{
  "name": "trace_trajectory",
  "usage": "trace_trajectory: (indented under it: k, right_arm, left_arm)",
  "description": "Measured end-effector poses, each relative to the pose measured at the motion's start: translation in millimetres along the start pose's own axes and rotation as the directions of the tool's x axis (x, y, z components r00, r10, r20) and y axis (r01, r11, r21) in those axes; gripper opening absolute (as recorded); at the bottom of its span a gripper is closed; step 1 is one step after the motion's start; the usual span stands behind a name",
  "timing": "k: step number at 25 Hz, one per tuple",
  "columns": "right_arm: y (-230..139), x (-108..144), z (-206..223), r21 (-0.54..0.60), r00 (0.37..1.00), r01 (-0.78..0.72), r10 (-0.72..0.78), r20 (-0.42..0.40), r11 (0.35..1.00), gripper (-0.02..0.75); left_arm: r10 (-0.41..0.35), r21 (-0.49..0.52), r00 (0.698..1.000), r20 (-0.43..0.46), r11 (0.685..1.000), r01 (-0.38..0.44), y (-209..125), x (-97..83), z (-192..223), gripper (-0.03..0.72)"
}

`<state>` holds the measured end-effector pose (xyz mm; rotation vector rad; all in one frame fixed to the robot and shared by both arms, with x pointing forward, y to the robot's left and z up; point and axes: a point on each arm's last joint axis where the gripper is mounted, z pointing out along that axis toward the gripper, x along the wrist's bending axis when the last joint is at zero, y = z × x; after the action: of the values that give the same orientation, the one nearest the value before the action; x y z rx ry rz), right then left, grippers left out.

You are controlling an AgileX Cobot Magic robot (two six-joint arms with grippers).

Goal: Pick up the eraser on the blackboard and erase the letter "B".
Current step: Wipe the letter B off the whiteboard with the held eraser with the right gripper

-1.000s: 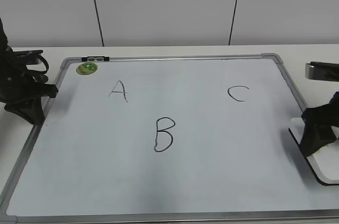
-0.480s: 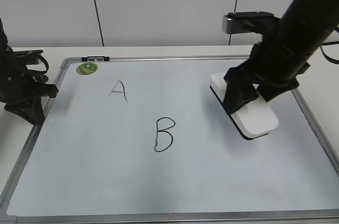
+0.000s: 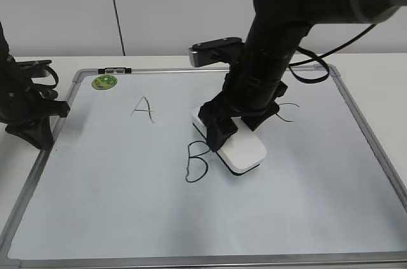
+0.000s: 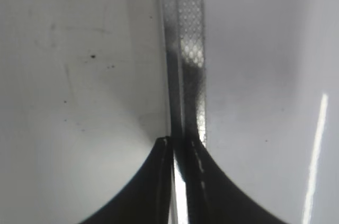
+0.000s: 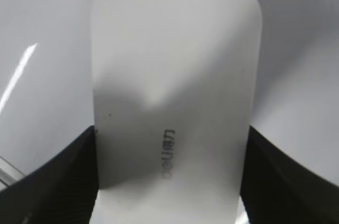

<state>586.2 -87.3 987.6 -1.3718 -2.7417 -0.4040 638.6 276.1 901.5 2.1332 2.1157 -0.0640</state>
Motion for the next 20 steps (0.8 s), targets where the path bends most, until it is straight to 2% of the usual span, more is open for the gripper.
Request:
trace_trajectory:
  k: [5, 13, 20]
  right_arm:
    - [18, 0, 28, 0.049, 1.000, 0.019, -0.020, 0.016, 0.999, 0.537]
    - [32, -16, 61, 0.106, 0.991, 0.063, -0.075, 0.115, 0.992, 0.536]
    - [33, -18, 68, 0.118, 0.990, 0.061, -0.075, 0.116, 0.991, 0.536]
  left_arm:
    - [-0.001, 0.000, 1.000, 0.001, 1.000, 0.001, 0, -0.1, 0, 0.032]
    - [-0.001, 0.000, 1.000, 0.001, 1.000, 0.001, 0, -0.1, 0, 0.032]
    - [-0.001, 0.000, 1.000, 0.001, 1.000, 0.001, 0, -0.1, 0, 0.032]
